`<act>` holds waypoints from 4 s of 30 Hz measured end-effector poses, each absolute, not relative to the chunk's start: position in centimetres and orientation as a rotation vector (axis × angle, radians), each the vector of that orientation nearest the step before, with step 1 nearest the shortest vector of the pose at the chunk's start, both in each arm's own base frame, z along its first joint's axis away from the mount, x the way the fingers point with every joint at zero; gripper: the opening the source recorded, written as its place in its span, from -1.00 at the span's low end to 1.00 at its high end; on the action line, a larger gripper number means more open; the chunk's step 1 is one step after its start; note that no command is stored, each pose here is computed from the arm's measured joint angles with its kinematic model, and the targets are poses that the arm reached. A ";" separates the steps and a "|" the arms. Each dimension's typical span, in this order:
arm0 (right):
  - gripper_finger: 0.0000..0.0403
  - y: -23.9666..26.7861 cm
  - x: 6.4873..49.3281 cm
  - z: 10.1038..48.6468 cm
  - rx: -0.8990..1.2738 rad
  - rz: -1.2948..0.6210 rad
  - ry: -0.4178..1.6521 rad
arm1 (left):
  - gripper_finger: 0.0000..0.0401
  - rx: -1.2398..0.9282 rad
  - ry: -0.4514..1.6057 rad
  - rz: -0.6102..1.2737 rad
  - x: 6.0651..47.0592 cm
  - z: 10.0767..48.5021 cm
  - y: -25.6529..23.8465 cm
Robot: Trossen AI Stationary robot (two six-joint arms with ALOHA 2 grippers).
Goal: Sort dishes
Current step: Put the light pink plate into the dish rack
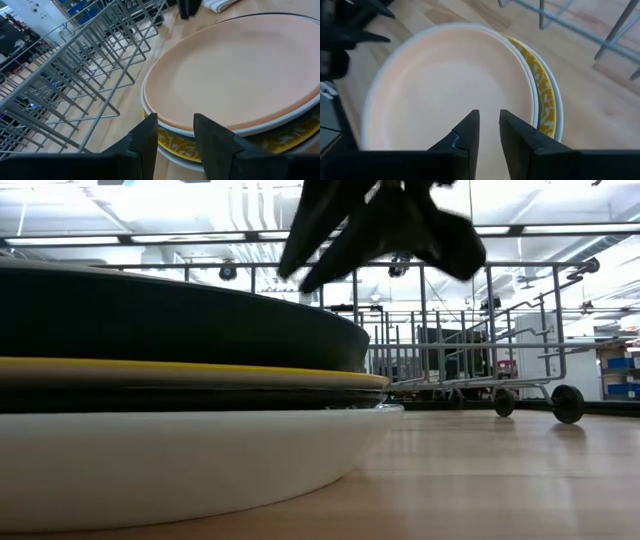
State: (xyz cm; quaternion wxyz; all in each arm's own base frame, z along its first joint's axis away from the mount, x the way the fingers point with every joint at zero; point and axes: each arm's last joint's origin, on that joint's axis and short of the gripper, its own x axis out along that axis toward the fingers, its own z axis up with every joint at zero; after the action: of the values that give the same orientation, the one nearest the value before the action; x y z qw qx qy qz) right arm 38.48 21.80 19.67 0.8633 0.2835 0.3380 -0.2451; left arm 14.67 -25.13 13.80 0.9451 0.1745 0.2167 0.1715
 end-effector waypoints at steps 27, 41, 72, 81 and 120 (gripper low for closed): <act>-0.41 20.3 39.0 17.6 0.565 -0.614 0.756 | -0.43 0.302 0.431 0.349 14.8 12.5 -24.5; -0.51 20.4 39.1 17.5 0.537 -0.596 0.769 | -0.43 0.297 0.433 0.374 15.2 11.7 -23.6; -0.68 20.7 39.7 17.5 0.476 -0.457 0.815 | -0.43 0.281 0.451 0.375 15.4 11.5 -23.4; -0.74 20.4 39.4 18.7 0.469 -0.498 0.840 | -0.43 0.283 0.455 0.373 15.4 11.5 -23.5; -0.40 20.0 40.3 17.0 0.458 -0.487 0.869 | -0.43 0.321 0.533 0.325 16.1 13.1 -24.9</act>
State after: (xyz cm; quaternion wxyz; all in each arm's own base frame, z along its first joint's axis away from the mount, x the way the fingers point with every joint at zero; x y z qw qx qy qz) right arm 40.32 20.01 16.98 0.8534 0.2177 0.4131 -0.2316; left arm 16.09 -24.95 13.15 0.9390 0.1573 0.2612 0.1591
